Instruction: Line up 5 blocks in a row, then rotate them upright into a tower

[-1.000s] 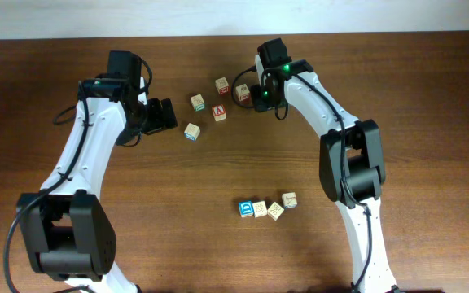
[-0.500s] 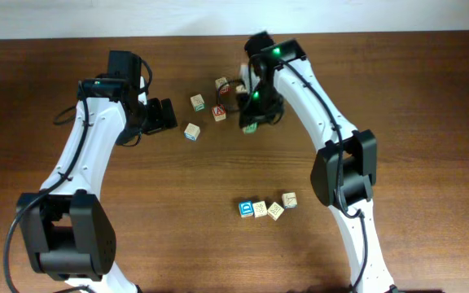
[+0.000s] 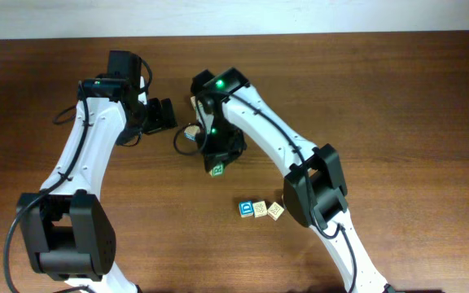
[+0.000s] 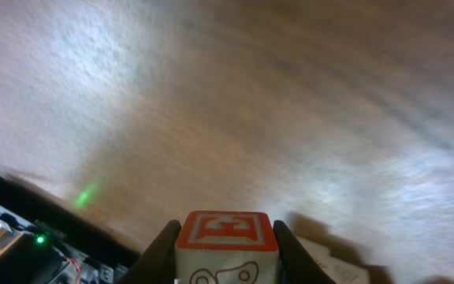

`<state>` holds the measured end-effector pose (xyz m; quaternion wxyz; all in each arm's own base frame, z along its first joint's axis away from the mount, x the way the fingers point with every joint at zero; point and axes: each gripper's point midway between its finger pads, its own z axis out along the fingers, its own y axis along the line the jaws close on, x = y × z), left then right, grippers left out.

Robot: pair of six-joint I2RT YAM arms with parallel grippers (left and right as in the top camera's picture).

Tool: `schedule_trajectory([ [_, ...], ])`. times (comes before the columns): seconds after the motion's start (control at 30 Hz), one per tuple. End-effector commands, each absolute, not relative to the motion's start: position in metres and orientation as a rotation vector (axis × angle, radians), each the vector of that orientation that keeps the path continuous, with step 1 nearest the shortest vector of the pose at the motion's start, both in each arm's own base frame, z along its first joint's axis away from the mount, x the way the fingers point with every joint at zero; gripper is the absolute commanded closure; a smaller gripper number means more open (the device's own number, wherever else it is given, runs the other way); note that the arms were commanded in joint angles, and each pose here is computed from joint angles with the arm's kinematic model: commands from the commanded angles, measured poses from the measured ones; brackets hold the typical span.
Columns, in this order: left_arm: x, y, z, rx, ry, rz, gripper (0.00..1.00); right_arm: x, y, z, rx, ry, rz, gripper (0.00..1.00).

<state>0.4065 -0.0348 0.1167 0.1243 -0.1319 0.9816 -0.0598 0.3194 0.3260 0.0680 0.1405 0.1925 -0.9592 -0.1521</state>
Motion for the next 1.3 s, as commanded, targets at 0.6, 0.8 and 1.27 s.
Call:
schedule_trajectory([
  [0.6,0.410,-0.034,0.120,-0.360,2.851,-0.164,0.01,0.250,0.294,0.009,0.391,-2.594,-0.063,0.69],
  [0.8,0.410,-0.034,0.120,-0.360,2.851,-0.164,0.01,0.250,0.294,0.009,0.391,-2.593,-0.064,0.51],
  [1.27,0.410,-0.034,0.120,-0.360,2.851,-0.164,0.01,0.272,0.299,0.026,0.412,-2.682,-0.127,0.53],
])
